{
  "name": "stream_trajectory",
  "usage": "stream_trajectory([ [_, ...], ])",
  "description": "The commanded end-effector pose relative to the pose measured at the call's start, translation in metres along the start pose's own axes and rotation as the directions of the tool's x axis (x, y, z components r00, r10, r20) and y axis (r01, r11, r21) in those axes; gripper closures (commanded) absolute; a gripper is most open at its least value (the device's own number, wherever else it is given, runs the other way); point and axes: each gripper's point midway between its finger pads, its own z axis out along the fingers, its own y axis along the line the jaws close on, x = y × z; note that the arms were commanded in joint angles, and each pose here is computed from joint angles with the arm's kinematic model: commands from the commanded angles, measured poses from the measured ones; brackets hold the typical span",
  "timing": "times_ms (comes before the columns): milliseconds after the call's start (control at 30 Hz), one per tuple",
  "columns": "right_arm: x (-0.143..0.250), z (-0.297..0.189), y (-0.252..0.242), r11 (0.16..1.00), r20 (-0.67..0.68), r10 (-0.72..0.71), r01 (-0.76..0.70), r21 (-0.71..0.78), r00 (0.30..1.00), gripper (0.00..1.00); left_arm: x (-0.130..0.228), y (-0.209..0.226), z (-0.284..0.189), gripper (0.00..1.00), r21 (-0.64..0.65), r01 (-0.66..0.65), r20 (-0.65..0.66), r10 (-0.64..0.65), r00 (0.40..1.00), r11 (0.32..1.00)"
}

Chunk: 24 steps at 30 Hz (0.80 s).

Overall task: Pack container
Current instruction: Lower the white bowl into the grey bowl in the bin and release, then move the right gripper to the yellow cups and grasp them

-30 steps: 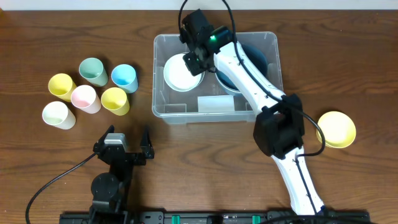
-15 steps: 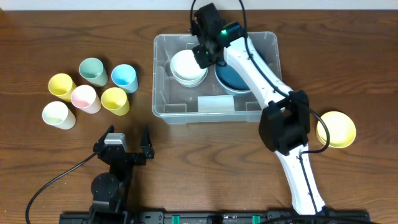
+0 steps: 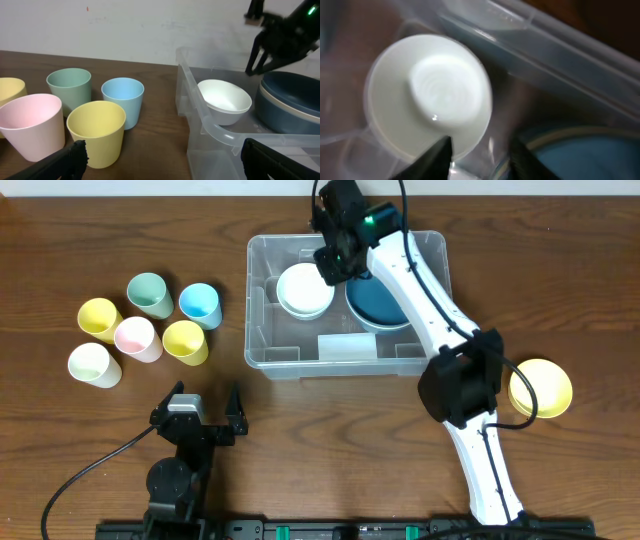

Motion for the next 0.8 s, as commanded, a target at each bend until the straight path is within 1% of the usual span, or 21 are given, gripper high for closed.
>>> stream_trajectory([
  [0, -0.031, -0.076, 0.015, 0.999, 0.142, -0.022, 0.026, -0.029, 0.990, 0.50, 0.017, 0.005, 0.001, 0.02, -0.022, -0.005, -0.046, 0.004, 0.999, 1.000],
  [100, -0.035, -0.151, -0.001, 1.000, 0.237, 0.001, -0.007, 0.023, 0.971, 0.42, 0.017, 0.006, 0.001, 0.02, -0.023, -0.005, -0.046, 0.004, 0.999, 1.000],
  [167, -0.031, -0.207, -0.020, 0.996, 0.313, 0.041, -0.066, 0.067, 0.949, 0.37, 0.017, 0.005, 0.001, 0.02, -0.022, -0.005, -0.046, 0.004, 0.999, 1.000],
  [200, -0.025, -0.241, -0.034, 0.990, 0.361, 0.071, -0.110, 0.090, 0.930, 0.35, 0.017, 0.005, 0.001, 0.02, -0.022, -0.005, -0.046, 0.004, 0.999, 1.000],
  [267, -0.010, -0.288, -0.056, 0.976, 0.425, 0.121, -0.185, 0.113, 0.897, 0.33, 0.017, 0.005, 0.001, 0.02, -0.022, -0.005, -0.046, 0.004, 0.999, 1.000],
  [367, 0.026, -0.349, -0.098, 0.933, 0.492, 0.227, -0.332, 0.136, 0.841, 0.32, 0.017, 0.005, 0.001, 0.02, -0.022, -0.005, -0.046, 0.004, 0.999, 1.000],
  [400, 0.040, -0.361, -0.112, 0.912, 0.499, 0.270, -0.385, 0.142, 0.823, 0.32, 0.017, 0.005, 0.001, 0.02, -0.022, -0.005, -0.046, 0.004, 0.999, 1.000],
  [467, 0.057, -0.381, -0.136, 0.883, 0.525, 0.325, -0.452, 0.130, 0.787, 0.30, 0.017, 0.005, 0.001, 0.02, -0.022, -0.006, -0.046, 0.005, 0.999, 1.000],
  [500, 0.067, -0.389, -0.147, 0.855, 0.533, 0.384, -0.509, 0.103, 0.754, 0.30, 0.017, 0.006, 0.001, 0.02, -0.023, -0.005, -0.046, 0.004, 0.999, 1.000],
  [533, 0.077, -0.393, -0.160, 0.821, 0.534, 0.442, -0.565, 0.083, 0.721, 0.30, 0.017, 0.006, 0.001, 0.02, -0.023, -0.005, -0.046, 0.004, 0.999, 1.000],
  [600, 0.097, -0.392, -0.184, 0.763, 0.510, 0.519, -0.640, 0.084, 0.686, 0.29, 0.017, 0.006, 0.001, 0.02, -0.023, -0.005, -0.046, 0.004, 0.999, 1.000],
  [667, 0.120, -0.377, -0.206, 0.692, 0.453, 0.606, -0.714, 0.106, 0.654, 0.27, 0.017, 0.005, 0.001, 0.02, -0.022, -0.005, -0.046, 0.004, 0.999, 1.000],
  [733, 0.149, -0.346, -0.228, 0.621, 0.341, 0.697, -0.769, 0.153, 0.631, 0.26, 0.017, 0.006, 0.001, 0.02, -0.023, -0.005, -0.046, 0.004, 0.999, 1.000],
  [767, 0.159, -0.335, -0.234, 0.600, 0.304, 0.723, -0.782, 0.168, 0.620, 0.26, 0.017, 0.005, 0.001, 0.02, -0.022, -0.005, -0.046, 0.004, 0.999, 1.000],
])
